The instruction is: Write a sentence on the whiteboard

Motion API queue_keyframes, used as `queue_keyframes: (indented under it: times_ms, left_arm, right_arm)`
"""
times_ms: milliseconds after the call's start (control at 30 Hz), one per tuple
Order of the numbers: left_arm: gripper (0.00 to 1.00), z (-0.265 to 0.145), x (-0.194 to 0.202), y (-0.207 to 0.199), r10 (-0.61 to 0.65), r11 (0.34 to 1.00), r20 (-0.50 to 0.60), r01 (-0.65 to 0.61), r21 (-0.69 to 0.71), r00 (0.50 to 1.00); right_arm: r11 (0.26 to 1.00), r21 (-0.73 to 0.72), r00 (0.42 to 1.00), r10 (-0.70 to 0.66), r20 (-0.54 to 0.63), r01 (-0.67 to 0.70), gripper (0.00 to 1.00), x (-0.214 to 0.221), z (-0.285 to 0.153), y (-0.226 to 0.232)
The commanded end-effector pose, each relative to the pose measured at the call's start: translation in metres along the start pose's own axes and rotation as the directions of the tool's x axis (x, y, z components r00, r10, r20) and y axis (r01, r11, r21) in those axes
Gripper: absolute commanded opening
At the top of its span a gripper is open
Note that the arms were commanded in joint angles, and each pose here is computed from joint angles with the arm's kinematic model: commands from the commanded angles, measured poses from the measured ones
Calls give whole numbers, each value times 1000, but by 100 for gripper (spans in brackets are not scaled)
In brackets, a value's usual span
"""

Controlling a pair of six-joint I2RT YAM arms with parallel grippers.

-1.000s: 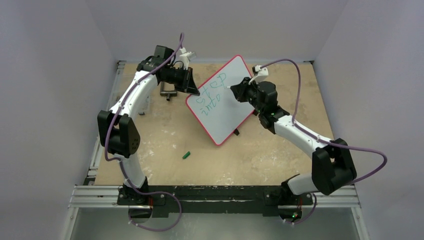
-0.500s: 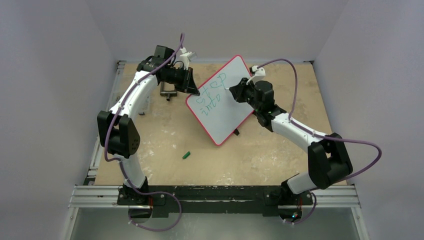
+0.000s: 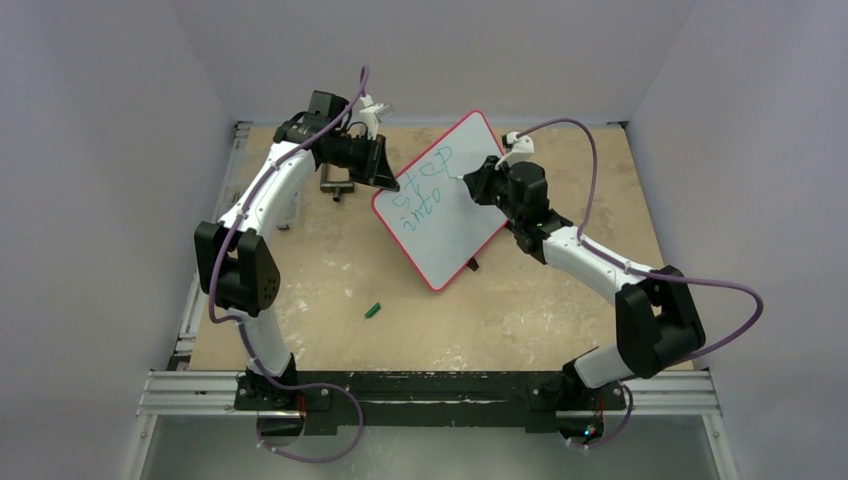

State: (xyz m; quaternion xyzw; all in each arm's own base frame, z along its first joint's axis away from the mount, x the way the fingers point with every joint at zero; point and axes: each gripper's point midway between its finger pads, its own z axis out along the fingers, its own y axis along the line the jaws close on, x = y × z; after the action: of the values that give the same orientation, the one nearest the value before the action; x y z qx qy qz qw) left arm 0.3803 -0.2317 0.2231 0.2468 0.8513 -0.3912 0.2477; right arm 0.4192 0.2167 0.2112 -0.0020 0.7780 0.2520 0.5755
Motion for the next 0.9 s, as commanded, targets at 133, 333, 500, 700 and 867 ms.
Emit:
queue_keyframes:
  times_ms: [133,333,500,700,867]
  left_arm:
    - [0,-4,0,-16,104,994,5,-104,16,995]
    - [0,-3,0,-17,106,994,3,-106,17,994]
    - [0,-3,0,-18,106,994,3,-106,18,994]
    - [0,-4,-1,-19,102,995,9,-102,20,995]
    - [0,-4,-2,-19,105,994,12,-105,18,994]
  right_arm:
    - [1000,19,998,-6,62,5,0,-30,5,3]
    - [1000,2,997,-6,77,6,0,-43,14,11]
    - [1000,-1,998,-7,62,7,0,-39,17,11]
    - [1000,13,1000,-1,20,0,0,-16,13,2]
    - [1000,28,1000,0,-9,0,0,-1,4,-5]
